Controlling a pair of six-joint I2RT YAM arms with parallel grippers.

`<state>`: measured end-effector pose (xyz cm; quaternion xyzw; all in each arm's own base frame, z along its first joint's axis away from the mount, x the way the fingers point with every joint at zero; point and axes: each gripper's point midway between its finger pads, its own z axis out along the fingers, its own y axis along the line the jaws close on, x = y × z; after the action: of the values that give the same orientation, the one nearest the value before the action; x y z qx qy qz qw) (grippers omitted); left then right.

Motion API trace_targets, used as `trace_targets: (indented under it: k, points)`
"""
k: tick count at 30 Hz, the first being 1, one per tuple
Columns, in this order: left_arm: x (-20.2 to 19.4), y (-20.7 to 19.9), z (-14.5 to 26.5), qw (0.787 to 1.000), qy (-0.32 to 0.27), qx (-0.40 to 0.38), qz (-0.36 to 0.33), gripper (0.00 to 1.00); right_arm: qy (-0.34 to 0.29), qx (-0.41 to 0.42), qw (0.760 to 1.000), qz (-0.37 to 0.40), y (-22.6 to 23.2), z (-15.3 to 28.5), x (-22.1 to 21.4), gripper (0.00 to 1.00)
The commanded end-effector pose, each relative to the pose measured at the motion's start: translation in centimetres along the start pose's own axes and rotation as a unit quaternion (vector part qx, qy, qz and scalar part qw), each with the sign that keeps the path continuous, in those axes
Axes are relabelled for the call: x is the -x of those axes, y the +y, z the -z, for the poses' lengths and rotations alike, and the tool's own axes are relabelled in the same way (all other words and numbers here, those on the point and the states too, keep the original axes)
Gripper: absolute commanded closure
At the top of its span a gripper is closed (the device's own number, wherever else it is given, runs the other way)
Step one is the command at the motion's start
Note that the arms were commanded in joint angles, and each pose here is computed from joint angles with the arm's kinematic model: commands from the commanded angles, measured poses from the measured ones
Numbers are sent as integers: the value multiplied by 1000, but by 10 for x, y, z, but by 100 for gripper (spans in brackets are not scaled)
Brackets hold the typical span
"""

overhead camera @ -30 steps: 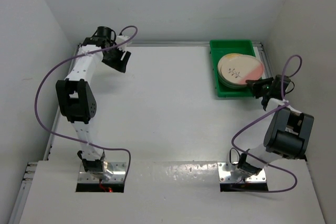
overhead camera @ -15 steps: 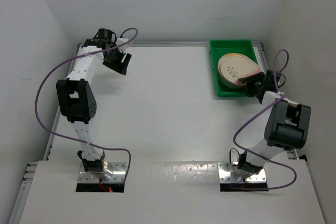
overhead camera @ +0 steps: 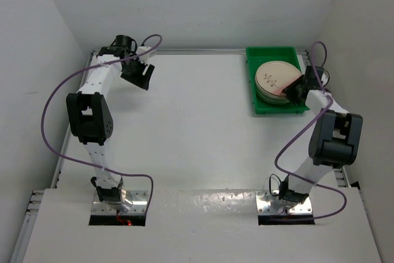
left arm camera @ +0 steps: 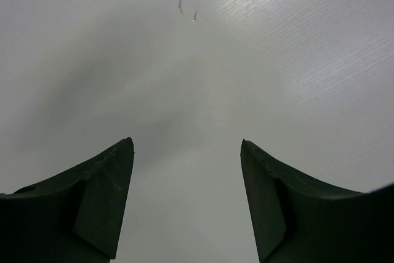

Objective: Place the plates into the plastic bin on the countertop

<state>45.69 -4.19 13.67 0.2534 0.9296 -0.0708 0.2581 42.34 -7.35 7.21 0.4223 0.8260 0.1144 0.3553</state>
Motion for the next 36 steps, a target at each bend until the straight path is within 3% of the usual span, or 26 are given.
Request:
trace_targets:
  k: [1,11,17,21,22,24,25,29,31,32,36]
  points:
    - [9,-5,12,1000,-19,-2,-4,28,-5,-36,998,46,0,-1,9,67]
    - [3,-5,11,1000,-9,-1,-7,28,-3,-60,996,64,-9,2,-2,67]
    - [3,-5,11,1000,-9,-1,-7,28,-65,-35,989,130,1,46,1,62]
    - [3,-5,11,1000,-9,-1,-7,28,-107,-5,983,151,-13,89,-14,44]
    - [3,-5,11,1000,-9,-1,-7,28,-111,3,982,156,-15,94,-17,33]
    - [2,-6,13,1000,-9,-1,-7,28,-117,12,978,172,-30,104,-33,19]
    - [0,-9,11,1000,-7,-8,-5,28,-136,30,974,178,-27,117,-32,0]
    - [-8,-17,12,1000,-12,-17,-1,28,-172,13,967,188,-68,133,-53,0]
    - [-15,-24,12,1000,-6,-17,-4,28,-156,-13,972,178,-96,126,-76,0]
    - [-26,-26,8,1000,4,-17,-2,28,-188,3,968,165,-92,137,-69,0]
    - [-51,-37,7,999,24,-1,-40,28,-178,29,978,106,-97,138,-90,0]
